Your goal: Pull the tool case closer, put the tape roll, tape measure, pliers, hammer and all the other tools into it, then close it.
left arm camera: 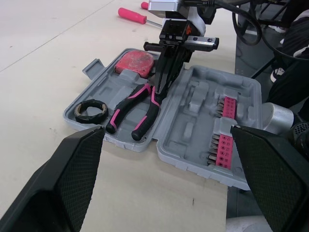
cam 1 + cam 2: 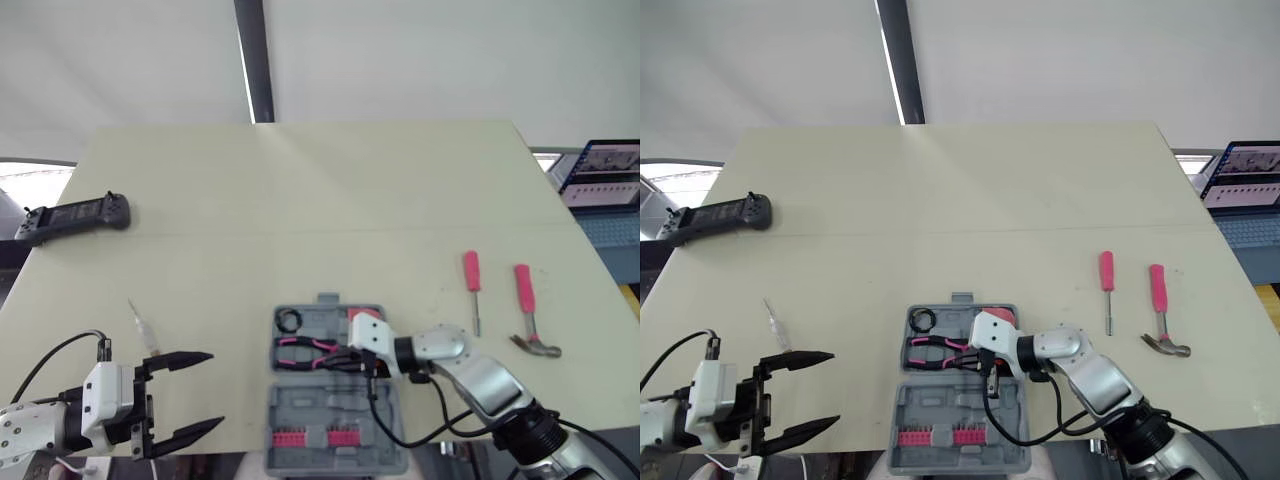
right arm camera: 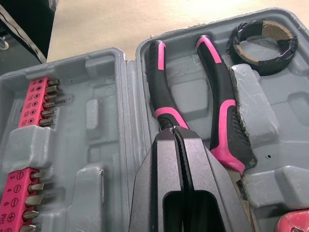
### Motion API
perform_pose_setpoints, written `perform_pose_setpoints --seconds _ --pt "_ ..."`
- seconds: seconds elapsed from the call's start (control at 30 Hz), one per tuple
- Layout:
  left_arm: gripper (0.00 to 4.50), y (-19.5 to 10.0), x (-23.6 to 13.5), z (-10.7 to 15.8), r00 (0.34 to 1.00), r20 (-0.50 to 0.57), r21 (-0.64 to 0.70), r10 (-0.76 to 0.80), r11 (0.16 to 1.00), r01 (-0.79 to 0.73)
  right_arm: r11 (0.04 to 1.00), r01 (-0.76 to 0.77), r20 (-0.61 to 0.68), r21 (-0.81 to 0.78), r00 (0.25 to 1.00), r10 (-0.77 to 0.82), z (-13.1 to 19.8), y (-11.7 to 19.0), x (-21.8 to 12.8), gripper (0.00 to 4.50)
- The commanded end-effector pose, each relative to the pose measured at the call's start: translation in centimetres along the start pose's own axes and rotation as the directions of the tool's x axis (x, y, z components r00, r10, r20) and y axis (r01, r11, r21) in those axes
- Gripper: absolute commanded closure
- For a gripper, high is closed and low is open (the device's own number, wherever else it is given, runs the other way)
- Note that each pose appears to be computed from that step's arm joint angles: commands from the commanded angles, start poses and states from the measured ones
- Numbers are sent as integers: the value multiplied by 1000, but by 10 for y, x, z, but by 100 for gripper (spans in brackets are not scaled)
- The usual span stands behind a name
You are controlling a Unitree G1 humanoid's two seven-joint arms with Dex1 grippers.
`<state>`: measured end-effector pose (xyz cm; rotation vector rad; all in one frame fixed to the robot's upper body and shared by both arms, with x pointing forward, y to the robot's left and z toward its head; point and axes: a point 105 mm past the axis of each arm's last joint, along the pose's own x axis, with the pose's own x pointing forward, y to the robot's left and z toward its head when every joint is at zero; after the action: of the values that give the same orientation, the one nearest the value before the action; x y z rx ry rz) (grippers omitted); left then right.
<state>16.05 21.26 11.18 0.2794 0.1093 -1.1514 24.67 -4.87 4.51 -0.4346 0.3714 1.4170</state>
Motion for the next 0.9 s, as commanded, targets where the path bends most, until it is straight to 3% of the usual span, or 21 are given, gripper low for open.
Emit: perform_pose_setpoints --seconds 0.03,0.37,0.53,0.73,0.9 --pt "0 -2 0 2 1000 10 7 4 1000 -4 994 46 -198 102 980 -25 -51 1 -2 443" --pt "0 -3 1 2 1000 15 4 5 1000 -5 995 36 -237 92 971 -13 -57 2 -4 443" --pt "0 -4 2 1 1000 17 0 3 1000 -3 996 36 -193 82 981 -19 -50 2 -4 443" --pt "0 -4 4 3 1000 19 1 1 1000 -1 994 56 -26 89 998 -54 -9 -3 -18 443" --pt "0 7 3 6 999 12 -61 45 997 -44 990 96 50 104 994 -101 24 -1 -62 443"
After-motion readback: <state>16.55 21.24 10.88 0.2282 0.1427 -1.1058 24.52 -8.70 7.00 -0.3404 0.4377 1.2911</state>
